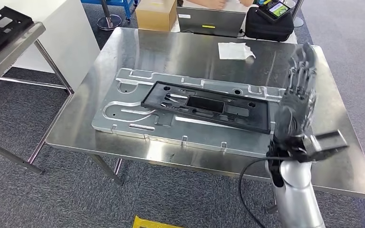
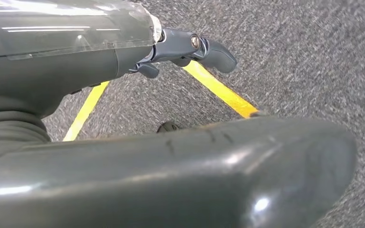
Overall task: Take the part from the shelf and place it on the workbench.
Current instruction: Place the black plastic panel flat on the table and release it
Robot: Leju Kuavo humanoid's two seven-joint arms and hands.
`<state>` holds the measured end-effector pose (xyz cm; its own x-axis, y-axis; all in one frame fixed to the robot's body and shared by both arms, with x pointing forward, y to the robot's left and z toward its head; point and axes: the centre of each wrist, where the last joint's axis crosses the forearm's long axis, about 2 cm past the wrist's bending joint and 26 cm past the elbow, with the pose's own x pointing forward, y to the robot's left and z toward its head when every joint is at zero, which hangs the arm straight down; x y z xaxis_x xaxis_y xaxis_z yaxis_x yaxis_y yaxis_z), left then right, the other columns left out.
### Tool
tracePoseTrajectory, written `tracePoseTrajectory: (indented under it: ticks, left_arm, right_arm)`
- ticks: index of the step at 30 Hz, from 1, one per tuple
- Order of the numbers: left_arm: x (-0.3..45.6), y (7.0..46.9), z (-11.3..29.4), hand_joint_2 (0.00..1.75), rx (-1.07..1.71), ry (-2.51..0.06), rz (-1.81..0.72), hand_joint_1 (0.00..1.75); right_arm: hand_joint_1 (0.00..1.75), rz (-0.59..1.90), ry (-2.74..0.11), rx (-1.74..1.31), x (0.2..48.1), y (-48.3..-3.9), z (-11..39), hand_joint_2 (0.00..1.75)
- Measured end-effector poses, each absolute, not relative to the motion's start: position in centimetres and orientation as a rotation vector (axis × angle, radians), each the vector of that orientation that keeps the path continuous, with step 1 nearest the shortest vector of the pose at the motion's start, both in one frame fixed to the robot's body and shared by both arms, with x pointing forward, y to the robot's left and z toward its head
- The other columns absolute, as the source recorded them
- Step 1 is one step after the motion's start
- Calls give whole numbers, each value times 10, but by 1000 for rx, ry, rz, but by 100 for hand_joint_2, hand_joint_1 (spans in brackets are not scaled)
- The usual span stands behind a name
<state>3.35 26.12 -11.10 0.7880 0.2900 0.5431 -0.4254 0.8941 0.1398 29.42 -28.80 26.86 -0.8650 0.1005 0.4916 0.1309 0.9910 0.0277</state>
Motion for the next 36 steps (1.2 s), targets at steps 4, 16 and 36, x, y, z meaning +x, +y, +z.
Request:
tracePoseTrajectory:
  ticks: [4, 16, 36]
  left_arm:
    - [33, 261, -111, 0, 274, -537, 416, 0]
    - [33, 255, -110, 0, 322, -511, 472, 0]
    - [31, 239, -109, 0, 351, -473, 551, 0]
  right_arm:
    - [0, -128, -2641, -97, 260, -285, 255, 175]
    - [0, -101, -2562, -95, 210, -305, 224, 175]
    - [0, -154, -2405, -258, 202, -302, 199, 0]
